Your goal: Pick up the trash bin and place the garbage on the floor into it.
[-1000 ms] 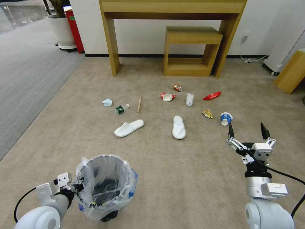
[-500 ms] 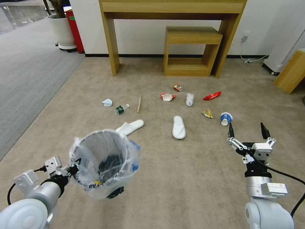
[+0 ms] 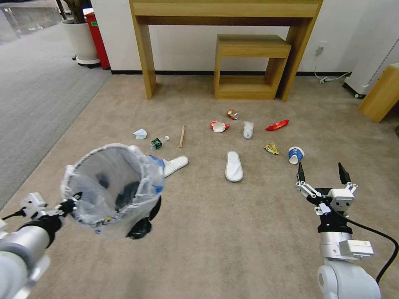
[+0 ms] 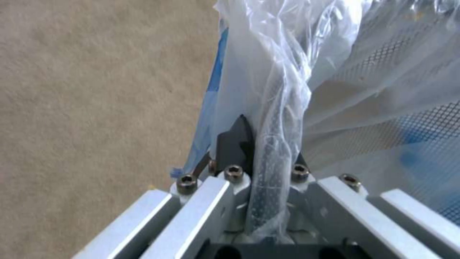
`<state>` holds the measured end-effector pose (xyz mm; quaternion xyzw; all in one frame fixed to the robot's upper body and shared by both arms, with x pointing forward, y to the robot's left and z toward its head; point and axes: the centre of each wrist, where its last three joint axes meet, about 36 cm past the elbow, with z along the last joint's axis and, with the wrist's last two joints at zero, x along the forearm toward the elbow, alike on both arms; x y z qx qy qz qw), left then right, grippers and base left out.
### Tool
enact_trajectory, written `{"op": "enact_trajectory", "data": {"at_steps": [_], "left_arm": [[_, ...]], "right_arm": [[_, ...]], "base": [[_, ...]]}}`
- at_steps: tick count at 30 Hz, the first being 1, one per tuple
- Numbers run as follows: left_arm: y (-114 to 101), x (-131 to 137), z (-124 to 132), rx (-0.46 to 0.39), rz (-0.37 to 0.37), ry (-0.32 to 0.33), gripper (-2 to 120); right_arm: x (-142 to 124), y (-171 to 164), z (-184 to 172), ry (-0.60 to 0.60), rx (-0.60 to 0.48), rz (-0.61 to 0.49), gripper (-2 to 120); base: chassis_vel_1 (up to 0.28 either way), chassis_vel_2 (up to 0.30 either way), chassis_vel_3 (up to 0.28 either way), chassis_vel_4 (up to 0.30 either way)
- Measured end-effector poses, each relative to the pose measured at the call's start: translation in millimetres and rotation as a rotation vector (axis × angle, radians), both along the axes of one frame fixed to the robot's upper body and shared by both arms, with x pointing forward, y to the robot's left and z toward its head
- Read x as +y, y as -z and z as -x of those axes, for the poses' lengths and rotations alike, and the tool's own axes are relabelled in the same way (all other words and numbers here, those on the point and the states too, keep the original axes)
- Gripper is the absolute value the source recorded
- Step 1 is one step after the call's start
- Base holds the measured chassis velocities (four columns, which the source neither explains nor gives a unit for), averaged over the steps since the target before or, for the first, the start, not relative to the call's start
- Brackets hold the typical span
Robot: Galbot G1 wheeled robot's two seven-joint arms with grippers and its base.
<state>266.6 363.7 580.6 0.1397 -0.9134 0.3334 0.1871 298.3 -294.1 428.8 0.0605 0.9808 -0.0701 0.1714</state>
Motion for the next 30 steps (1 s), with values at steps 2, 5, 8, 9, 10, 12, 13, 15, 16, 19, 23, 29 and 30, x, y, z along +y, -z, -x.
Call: {"op": "enact_trajectory", "data": {"at_steps": [2, 5, 8, 9, 10, 12, 13, 15, 16, 19, 23, 29, 30], "left_arm": [[-3.2, 2.6, 1.1, -0.004, -0.011, -0.011, 1], [-8.3, 5.9, 2.3, -0.008, -0.047, -0.033, 1], [-11.9, 7.1, 3.2, -0.010, -0.082, -0.050, 1], [-11.9, 7.1, 3.2, -0.010, -0.082, -0.050, 1], [-12.7, 7.2, 3.5, -0.010, -0.093, -0.055, 1], [-14.2, 6.9, 4.2, -0.010, -0.108, -0.060, 1], [-14.2, 6.9, 4.2, -0.010, -0.108, -0.060, 1], [-14.5, 6.3, 4.7, -0.008, -0.112, -0.060, 1], [-14.4, 6.2, 4.6, -0.008, -0.112, -0.060, 1], [-13.4, 7.9, 4.1, -0.005, -0.111, -0.065, 1], [-12.1, 12.8, 3.0, 0.004, -0.137, -0.092, 1], [-9.0, 16.4, 1.3, 0.012, -0.155, -0.109, 1], [-9.0, 16.4, 1.3, 0.012, -0.155, -0.109, 1]], "right_arm": [[1.2, 0.2, -1.2, -0.002, -0.006, -0.007, 100], [2.7, 0.9, -1.9, -0.005, -0.010, -0.013, 100], [3.2, 1.4, -1.8, -0.006, -0.010, -0.014, 100], [3.2, 1.4, -1.8, -0.006, -0.010, -0.014, 100], [3.3, 1.7, -1.7, -0.006, -0.009, -0.014, 100], [3.5, 2.0, -1.4, -0.006, -0.008, -0.013, 100], [3.5, 2.0, -1.4, -0.006, -0.008, -0.013, 100], [2.9, 2.0, -0.3, -0.003, -0.006, -0.008, 100], [2.4, 1.2, 0.1, -0.002, -0.007, -0.005, 100], [2.0, 0.4, 0.9, -0.002, -0.008, -0.003, 100], [1.0, 0.5, 1.2, -0.001, -0.007, 0.000, 100], [0.9, 1.9, 0.1, -0.003, -0.008, 0.000, 100], [0.9, 1.9, 0.1, -0.003, -0.008, 0.000, 100]], "base": [[0.000, 0.000, 0.000, 0.000], [0.000, 0.000, 0.000, 0.000], [0.000, 0.000, 0.000, 0.000], [0.000, 0.000, 0.000, 0.000], [0.000, 0.000, 0.000, 0.000], [0.000, 0.000, 0.000, 0.000], [0.000, 0.000, 0.000, 0.000], [0.000, 0.000, 0.000, 0.000], [0.000, 0.000, 0.000, 0.000], [0.000, 0.000, 0.000, 0.000], [0.000, 0.000, 0.000, 0.000], [-0.019, 0.016, 0.016, -0.016], [-0.056, 0.056, 0.054, -0.048]]}}
